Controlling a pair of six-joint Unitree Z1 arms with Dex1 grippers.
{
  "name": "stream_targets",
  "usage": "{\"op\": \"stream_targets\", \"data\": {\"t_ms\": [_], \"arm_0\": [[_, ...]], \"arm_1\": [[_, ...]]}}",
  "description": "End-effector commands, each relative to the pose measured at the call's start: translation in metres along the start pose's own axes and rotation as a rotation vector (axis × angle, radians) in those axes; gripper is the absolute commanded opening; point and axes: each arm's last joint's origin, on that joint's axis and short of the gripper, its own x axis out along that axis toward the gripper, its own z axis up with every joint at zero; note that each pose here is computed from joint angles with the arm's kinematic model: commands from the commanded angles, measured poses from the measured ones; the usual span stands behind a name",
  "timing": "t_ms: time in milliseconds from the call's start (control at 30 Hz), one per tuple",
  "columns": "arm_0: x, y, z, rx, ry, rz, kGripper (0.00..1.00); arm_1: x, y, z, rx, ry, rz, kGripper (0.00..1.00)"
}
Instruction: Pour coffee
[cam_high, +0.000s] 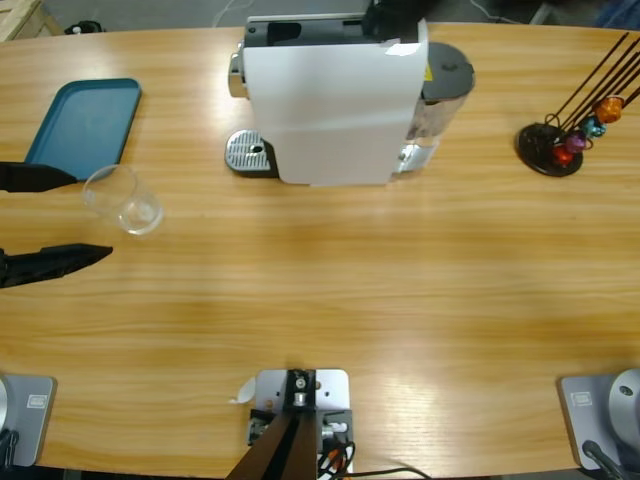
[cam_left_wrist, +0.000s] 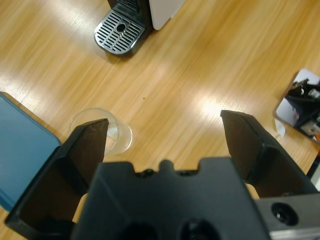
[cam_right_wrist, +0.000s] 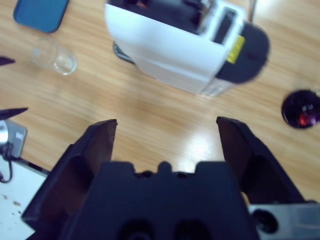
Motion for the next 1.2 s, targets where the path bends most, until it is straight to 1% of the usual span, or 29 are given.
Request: {"op": "stream_targets", "data": {"t_ms": [33, 67, 100, 167, 200, 233, 267, 300, 333, 367, 433, 500, 533, 567, 600, 633, 667, 733, 800, 900, 1000, 1067, 1200], "arm_0": [[-0.011, -0.007, 0.003, 0.057, 0.014, -0.023, 0.973], [-0.012, -0.007, 0.004, 0.054, 0.010, -0.019, 0.973], [-0.014, -0.006, 0.005, 0.049, 0.005, -0.017, 0.973], [-0.015, -0.006, 0.007, 0.040, 0.006, -0.019, 0.973], [-0.016, -0.006, 0.008, 0.038, 0.008, -0.019, 0.973], [-0.018, -0.006, 0.009, 0.038, 0.010, -0.019, 0.974], [-0.019, -0.006, 0.010, 0.038, 0.011, -0.019, 0.983], [-0.019, -0.006, 0.008, 0.037, 0.012, -0.020, 0.996], [-0.017, -0.007, 0.006, 0.036, 0.023, -0.022, 1.000], [-0.015, -0.007, 0.004, 0.034, 0.034, -0.025, 1.000], [-0.016, -0.007, 0.001, 0.032, 0.039, -0.028, 1.000], [-0.019, -0.008, 0.001, 0.033, 0.037, -0.027, 1.000], [-0.020, -0.008, 0.000, 0.036, 0.037, -0.028, 1.000], [-0.020, -0.008, 0.000, 0.037, 0.036, -0.027, 0.997], [-0.020, -0.008, 0.001, 0.037, 0.036, -0.028, 0.996], [-0.020, -0.008, 0.003, 0.037, 0.035, -0.028, 0.996], [-0.019, -0.007, 0.004, 0.037, 0.035, -0.029, 0.996], [-0.019, -0.007, 0.005, 0.037, 0.034, -0.029, 0.996], [-0.019, -0.007, 0.003, 0.036, 0.038, -0.030, 0.996], [-0.015, -0.008, -0.002, 0.034, 0.057, -0.032, 0.996], [-0.013, -0.007, -0.004, 0.043, 0.075, -0.018, 1.000], [-0.011, -0.007, -0.005, 0.044, 0.088, -0.019, 1.000], [-0.012, -0.007, -0.002, 0.041, 0.081, -0.018, 1.000]], "arm_1": [[-0.009, -0.090, -0.067, 0.369, -0.219, 0.064, 0.892], [-0.003, -0.101, -0.072, 0.411, -0.268, 0.081, 0.937], [0.005, -0.113, -0.073, 0.463, -0.339, 0.101, 0.989], [0.019, -0.129, -0.066, 0.556, -0.433, 0.100, 1.000], [0.026, -0.133, -0.059, 0.582, -0.469, 0.101, 1.000], [0.034, -0.133, -0.049, 0.568, -0.489, 0.098, 1.000], [0.042, -0.128, -0.037, 0.517, -0.485, 0.080, 1.000], [0.059, -0.123, -0.027, 0.463, -0.436, 0.037, 1.000], [0.076, -0.117, -0.018, 0.435, -0.368, -0.007, 1.000], [0.086, -0.113, -0.008, 0.427, -0.338, -0.029, 1.000], [0.096, -0.109, 0.006, 0.420, -0.337, -0.092, 0.978], [0.099, -0.107, 0.012, 0.415, -0.334, -0.114, 0.724], [0.101, -0.106, 0.016, 0.412, -0.337, -0.114, 0.650], [0.103, -0.104, 0.020, 0.414, -0.343, -0.110, 0.625], [0.104, -0.102, 0.025, 0.419, -0.352, -0.105, 0.436], [0.106, -0.101, 0.029, 0.423, -0.370, -0.099, 0.067], [0.107, -0.100, 0.031, 0.426, -0.384, -0.099, 0.000], [0.110, -0.098, 0.035, 0.431, -0.380, -0.090, 0.000], [0.112, -0.091, 0.039, 0.434, -0.373, -0.043, 0.000], [0.108, -0.082, 0.046, 0.433, -0.417, 0.024, 0.000], [0.108, -0.076, 0.057, 0.450, -0.428, 0.049, 0.000], [0.113, -0.070, 0.065, 0.453, -0.423, 0.066, 0.000], [0.117, -0.045, 0.065, 0.444, -0.392, 0.126, 0.000]]}}
